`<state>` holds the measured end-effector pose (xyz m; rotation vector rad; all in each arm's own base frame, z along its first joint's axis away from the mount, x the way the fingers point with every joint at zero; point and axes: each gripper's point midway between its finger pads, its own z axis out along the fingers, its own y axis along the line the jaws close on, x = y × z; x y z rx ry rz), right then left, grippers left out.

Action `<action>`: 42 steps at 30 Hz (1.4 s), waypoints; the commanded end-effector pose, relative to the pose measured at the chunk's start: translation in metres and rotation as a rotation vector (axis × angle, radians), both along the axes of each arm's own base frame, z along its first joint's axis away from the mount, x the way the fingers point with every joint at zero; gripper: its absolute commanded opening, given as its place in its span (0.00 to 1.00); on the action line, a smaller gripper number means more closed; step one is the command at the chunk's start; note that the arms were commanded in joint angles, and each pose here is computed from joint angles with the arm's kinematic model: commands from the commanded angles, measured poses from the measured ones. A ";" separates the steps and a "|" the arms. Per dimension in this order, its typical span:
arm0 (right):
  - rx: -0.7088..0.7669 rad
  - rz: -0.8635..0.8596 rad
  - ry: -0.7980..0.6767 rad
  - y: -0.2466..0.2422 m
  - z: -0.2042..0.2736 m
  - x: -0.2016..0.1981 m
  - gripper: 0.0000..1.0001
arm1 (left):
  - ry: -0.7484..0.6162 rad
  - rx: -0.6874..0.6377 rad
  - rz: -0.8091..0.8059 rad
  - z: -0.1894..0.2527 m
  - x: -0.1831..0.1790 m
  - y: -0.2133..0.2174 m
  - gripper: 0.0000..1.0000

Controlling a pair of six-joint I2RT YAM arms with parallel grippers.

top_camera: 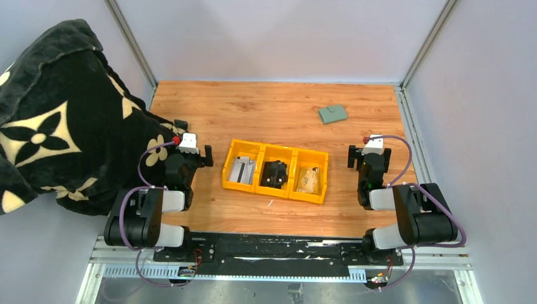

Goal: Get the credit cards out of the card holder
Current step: Move the storage box to the center of the board.

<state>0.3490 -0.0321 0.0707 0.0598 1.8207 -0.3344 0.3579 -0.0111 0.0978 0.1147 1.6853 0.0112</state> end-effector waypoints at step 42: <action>0.744 -0.184 0.144 0.013 0.070 -0.006 0.98 | 0.185 -0.076 0.008 0.139 -0.019 0.028 1.00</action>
